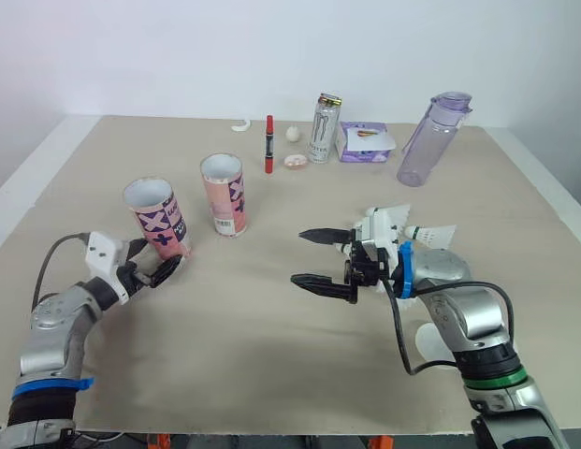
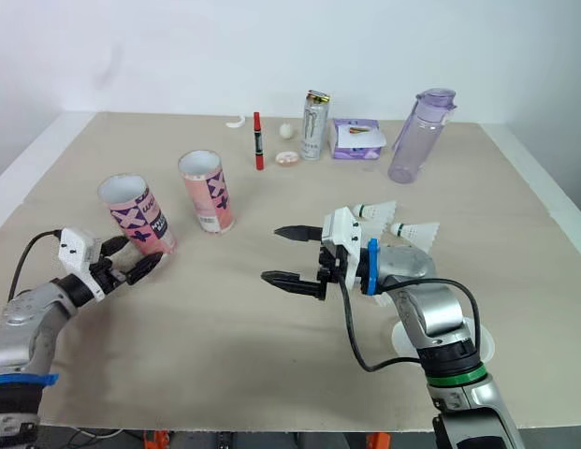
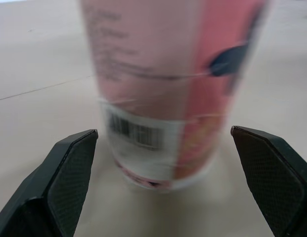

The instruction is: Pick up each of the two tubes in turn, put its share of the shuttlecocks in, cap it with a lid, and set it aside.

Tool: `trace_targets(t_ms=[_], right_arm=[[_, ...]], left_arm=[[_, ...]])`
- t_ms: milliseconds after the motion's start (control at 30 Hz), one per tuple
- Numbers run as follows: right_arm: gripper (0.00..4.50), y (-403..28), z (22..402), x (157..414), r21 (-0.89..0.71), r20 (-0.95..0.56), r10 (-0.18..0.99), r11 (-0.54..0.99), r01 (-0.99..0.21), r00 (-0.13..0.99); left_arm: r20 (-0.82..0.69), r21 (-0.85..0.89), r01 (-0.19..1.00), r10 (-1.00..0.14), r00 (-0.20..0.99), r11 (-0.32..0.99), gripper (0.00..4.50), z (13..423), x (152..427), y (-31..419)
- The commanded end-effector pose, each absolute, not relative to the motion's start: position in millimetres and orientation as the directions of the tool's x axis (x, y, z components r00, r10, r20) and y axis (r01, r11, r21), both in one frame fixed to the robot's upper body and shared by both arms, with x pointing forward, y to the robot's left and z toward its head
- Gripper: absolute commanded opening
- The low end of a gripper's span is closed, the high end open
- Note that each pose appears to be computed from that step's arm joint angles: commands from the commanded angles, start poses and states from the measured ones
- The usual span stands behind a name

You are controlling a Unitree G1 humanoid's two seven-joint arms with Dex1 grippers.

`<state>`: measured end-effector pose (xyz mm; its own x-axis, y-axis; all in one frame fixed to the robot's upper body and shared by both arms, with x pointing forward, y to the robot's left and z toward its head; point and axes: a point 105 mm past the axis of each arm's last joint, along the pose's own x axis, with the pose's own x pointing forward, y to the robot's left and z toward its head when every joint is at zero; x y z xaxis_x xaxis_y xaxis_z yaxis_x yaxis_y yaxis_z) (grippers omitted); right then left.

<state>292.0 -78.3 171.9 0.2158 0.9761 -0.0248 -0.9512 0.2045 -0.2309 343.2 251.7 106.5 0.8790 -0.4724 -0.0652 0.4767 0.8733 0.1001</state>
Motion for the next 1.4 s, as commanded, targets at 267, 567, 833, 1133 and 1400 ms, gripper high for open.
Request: trace_targets(t_ms=[267, 567, 833, 1133, 1400], right_arm=[[4.38, -80.9, 185.1, 289.1, -0.291, -0.022, 0.975, 0.207, -0.934, 0.222], [4.5, -86.0, 189.4, 288.9, -0.298, -0.033, 0.968, 0.226, -0.927, 0.247], [4.5, -85.4, 190.0, 286.3, -0.291, -0.021, 0.966, 0.24, -0.926, 0.257], [4.5, -84.1, 191.0, 268.6, -0.271, 0.012, 0.972, 0.231, -0.935, 0.236], [4.5, -95.3, 179.1, 236.0, -0.232, -0.059, 0.98, 0.173, -0.957, 0.192]], left_arm=[[-0.047, 0.17, 0.557, -0.558, 0.829, 0.813, 4.5, 110.5, 368.9, 237.8], [-0.001, 0.131, 0.565, -0.57, 0.822, 0.814, 3.81, 112.6, 383.9, 234.7], [-0.018, 0.153, 0.56, -0.565, 0.825, 0.814, 3.13, 109.8, 382.8, 239.0], [-0.097, 0.333, 0.677, -0.691, 0.716, 0.656, 3.13, 125.1, 344.4, 229.8], [-0.507, 0.414, 0.905, -0.8, 0.32, 0.099, 3.13, 130.2, 284.6, 151.5]])
